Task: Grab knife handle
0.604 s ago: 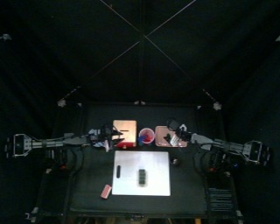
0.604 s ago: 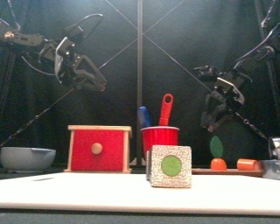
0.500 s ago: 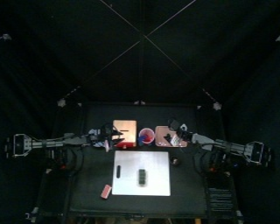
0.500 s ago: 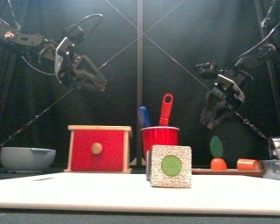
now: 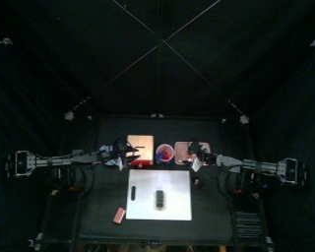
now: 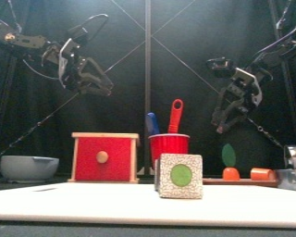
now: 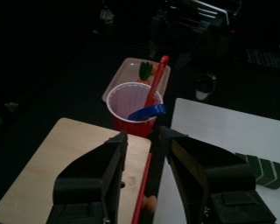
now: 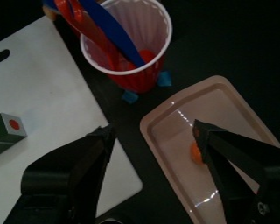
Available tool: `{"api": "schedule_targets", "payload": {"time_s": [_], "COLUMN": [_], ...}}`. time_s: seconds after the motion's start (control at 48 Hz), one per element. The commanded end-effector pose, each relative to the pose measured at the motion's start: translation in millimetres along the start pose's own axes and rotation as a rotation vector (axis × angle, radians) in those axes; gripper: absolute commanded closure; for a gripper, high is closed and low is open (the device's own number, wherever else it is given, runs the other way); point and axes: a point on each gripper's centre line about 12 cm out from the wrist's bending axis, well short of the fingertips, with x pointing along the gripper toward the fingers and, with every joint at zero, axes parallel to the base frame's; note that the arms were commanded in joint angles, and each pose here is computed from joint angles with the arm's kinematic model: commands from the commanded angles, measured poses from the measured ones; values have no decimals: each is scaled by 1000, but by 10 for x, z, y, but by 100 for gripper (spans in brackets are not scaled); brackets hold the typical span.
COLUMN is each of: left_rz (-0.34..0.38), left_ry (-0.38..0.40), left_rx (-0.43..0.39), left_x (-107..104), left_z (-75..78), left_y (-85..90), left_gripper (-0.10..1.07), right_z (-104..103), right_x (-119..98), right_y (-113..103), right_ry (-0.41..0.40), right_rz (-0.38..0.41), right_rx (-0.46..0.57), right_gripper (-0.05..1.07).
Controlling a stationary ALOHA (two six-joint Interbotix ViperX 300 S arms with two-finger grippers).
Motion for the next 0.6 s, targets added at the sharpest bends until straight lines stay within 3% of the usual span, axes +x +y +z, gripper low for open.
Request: {"api": "schedule_targets", "payload": {"time_s": [0.0, 0.583], "left_rz": [3, 0], "left_ry": [-25, -18], "left_rx": [-2, -2], "left_x": [0, -3], "left_z": [65, 39], "left_y": [8, 0], "left_gripper": [22, 22], "right_z": [72, 59], "right_x": [-40, -129], "right_y": [18, 58], "right_ry": [-31, -45], "right_rz": [9, 24], "right_rx": [-7, -14], "right_gripper": [2, 2]}}
